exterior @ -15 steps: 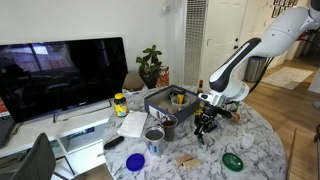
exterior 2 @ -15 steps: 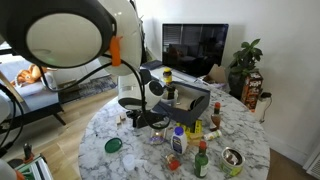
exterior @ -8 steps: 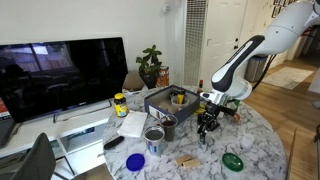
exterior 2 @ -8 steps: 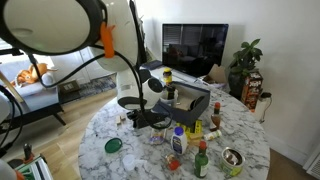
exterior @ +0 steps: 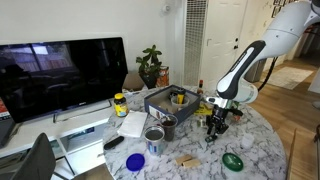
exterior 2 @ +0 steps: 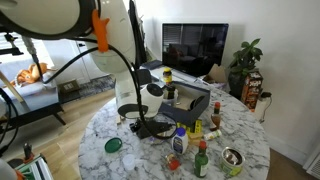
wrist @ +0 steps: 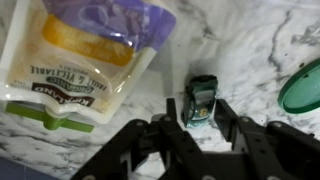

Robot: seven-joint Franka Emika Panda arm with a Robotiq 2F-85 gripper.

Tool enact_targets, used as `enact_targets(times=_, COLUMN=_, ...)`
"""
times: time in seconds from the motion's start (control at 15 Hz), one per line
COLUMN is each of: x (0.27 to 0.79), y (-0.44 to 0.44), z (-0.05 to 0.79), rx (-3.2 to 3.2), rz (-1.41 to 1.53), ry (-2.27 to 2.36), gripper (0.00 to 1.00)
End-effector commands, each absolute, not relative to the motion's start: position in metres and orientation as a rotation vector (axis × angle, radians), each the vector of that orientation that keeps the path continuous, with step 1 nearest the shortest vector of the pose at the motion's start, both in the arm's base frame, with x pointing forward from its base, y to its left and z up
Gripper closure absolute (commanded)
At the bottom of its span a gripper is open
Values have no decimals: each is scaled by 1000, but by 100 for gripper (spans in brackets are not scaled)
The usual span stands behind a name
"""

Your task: Turn the toy car over

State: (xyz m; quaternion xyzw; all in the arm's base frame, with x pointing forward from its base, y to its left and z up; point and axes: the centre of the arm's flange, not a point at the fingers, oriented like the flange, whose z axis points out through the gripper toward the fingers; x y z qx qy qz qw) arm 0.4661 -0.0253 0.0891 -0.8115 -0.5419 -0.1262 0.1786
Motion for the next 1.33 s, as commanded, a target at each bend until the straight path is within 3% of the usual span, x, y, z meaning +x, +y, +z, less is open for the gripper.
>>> enact_targets(times=0.0, x=459, y=-10, z=103, rx=-2368, rz=-335, ry=-1560, gripper=23)
enact_targets(times=0.2, x=458, y=9, z=126, rx=-2404, rz=-334, ry=-1569, gripper=2)
enact_targets(times=0.27, x=457, y=14, z=135, rx=-2428, rz=-323, ry=-1551, gripper=0)
enact_targets(times=1.27, x=444, y=54, z=245, rx=-2890, rz=99, ry=-634, gripper=0)
